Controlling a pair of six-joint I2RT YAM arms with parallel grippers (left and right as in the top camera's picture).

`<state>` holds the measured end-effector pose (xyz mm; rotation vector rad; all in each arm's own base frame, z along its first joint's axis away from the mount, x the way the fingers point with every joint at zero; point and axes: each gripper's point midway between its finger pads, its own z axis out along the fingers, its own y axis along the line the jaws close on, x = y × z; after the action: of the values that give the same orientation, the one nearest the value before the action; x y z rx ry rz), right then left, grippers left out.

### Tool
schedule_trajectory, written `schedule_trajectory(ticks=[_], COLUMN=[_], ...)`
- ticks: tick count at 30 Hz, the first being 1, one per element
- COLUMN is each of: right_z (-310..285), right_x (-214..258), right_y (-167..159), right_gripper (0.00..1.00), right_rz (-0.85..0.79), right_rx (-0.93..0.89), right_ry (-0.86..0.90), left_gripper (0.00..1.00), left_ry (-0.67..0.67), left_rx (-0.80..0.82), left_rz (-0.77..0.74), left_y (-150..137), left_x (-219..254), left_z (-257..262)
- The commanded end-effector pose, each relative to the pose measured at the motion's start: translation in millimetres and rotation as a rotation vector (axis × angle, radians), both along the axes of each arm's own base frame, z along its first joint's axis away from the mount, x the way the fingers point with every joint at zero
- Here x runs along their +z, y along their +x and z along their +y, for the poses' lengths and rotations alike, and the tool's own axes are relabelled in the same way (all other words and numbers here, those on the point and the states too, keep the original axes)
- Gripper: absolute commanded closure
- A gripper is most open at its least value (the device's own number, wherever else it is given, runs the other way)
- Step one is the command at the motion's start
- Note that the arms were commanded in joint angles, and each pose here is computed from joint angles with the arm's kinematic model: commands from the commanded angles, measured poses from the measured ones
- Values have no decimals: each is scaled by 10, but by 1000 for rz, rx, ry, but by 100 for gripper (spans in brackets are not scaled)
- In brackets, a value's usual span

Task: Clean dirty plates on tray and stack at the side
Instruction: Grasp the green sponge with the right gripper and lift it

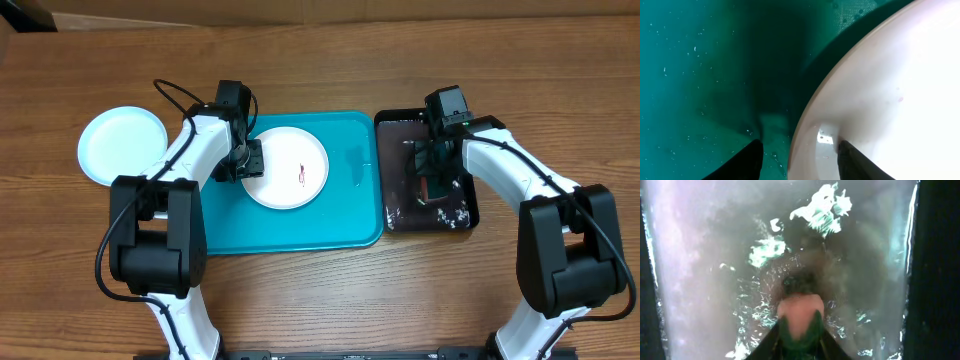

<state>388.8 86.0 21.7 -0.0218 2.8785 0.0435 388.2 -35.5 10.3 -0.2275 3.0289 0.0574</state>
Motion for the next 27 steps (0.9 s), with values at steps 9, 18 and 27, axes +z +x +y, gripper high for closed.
schedule_trajectory(ticks=[9,18,27], right_z=[-40,-51,-53], right_x=[43,34,34], right_y=[-204,-252,-257], right_gripper=[49,89,96], right_rz=[66,86,88], right_rx=[7,7,8], right_ry=[-11,-16,-17], left_gripper=[46,51,72], left_ry=[-7,-2,-6], left_rx=[20,20,22], left_rz=[-8,-17,-59], left_y=[-23,-1,99], left_x=[73,76,90], left_z=[-6,2,-6])
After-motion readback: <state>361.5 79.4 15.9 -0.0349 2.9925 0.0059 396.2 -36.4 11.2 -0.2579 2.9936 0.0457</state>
